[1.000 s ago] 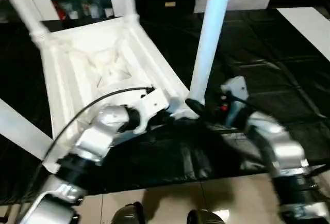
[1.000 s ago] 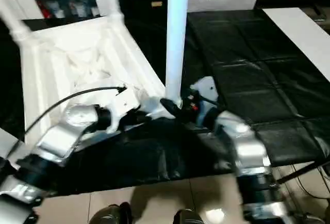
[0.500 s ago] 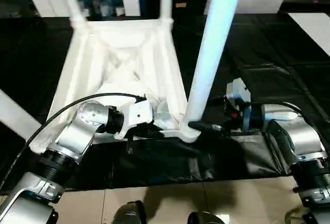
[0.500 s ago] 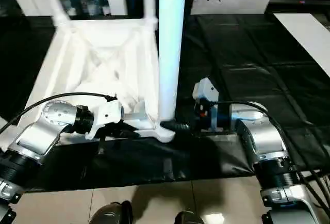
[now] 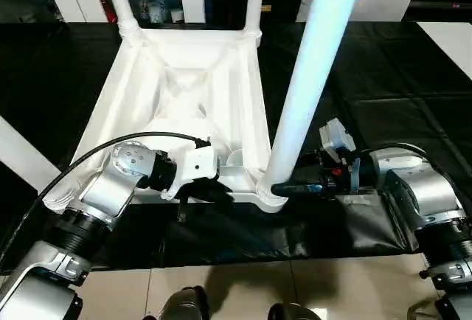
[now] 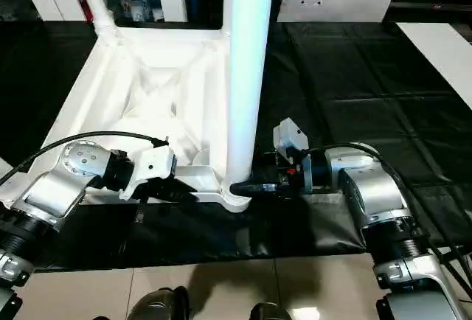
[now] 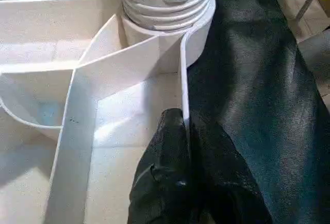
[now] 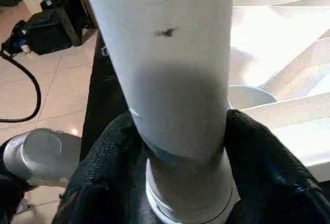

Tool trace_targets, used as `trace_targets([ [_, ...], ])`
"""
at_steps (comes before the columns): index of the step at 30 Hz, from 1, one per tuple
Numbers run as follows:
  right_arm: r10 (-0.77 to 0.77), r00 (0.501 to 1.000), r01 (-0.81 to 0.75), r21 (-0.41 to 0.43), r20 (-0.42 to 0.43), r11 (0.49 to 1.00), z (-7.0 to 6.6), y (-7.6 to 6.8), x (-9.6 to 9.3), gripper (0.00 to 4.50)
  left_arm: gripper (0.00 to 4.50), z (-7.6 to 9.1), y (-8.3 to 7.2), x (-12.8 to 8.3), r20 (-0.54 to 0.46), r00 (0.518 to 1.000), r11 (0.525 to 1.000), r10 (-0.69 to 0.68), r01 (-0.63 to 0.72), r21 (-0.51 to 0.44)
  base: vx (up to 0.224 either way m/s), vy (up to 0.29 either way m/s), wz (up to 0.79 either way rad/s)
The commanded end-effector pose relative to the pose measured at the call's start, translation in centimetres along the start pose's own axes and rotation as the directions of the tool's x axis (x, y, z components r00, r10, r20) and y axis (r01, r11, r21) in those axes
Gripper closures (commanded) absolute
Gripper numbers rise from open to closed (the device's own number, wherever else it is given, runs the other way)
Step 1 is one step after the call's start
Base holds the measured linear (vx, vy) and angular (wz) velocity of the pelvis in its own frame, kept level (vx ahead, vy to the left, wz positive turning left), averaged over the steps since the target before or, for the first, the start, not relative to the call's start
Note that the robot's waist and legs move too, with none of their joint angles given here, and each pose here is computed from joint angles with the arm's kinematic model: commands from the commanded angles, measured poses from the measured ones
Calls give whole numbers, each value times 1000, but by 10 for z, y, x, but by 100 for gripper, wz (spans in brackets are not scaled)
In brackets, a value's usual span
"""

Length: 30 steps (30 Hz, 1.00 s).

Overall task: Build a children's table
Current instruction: Rotate leg to tighten

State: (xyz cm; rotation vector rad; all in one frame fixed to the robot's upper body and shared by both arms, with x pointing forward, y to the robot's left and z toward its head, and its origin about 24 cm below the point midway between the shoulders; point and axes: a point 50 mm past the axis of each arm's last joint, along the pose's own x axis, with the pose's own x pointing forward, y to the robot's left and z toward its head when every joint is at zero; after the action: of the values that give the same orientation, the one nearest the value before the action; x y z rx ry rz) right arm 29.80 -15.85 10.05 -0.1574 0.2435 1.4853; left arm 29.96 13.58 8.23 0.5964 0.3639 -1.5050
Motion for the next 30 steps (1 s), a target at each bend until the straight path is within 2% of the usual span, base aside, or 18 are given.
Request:
trace_targets([
  [1,69,997,-69,4,-22,998,-4,6,4,239,450,6,-1,5,0,999,998,-45,45,38,0,0,0],
  [8,75,997,-75,20,1,997,-7,11,10,254,450,6,1,7,25,1000,1000,-7,7,6,0,0,0],
  [10,-20,998,15,76,65,997,-9,13,18,255,450,10,7,11,37,996,996,78,-77,-35,0,0,0],
  [12,-46,996,40,85,77,996,-10,13,21,255,450,11,8,12,39,994,994,99,-97,-45,0,0,0],
  [17,-255,962,240,142,100,960,-20,14,40,256,450,24,11,29,85,978,979,189,-180,-99,0,0,0],
  [20,-409,909,389,187,81,902,-27,17,60,257,450,39,21,46,96,944,942,314,-298,-153,0,0,0],
  [23,-494,865,465,227,87,856,-25,19,73,257,450,52,27,56,107,918,917,381,-360,-173,0,0,0],
  [28,-669,739,622,299,79,723,-16,7,92,257,450,68,36,69,115,868,863,483,-449,-231,0,0,0],
  [29,-680,729,634,302,72,712,-16,6,93,257,450,68,36,70,115,866,861,486,-452,-232,0,0,0],
  [30,-721,692,675,311,49,669,-16,1,96,257,450,70,37,71,113,860,855,497,-464,-233,0,0,0],
])
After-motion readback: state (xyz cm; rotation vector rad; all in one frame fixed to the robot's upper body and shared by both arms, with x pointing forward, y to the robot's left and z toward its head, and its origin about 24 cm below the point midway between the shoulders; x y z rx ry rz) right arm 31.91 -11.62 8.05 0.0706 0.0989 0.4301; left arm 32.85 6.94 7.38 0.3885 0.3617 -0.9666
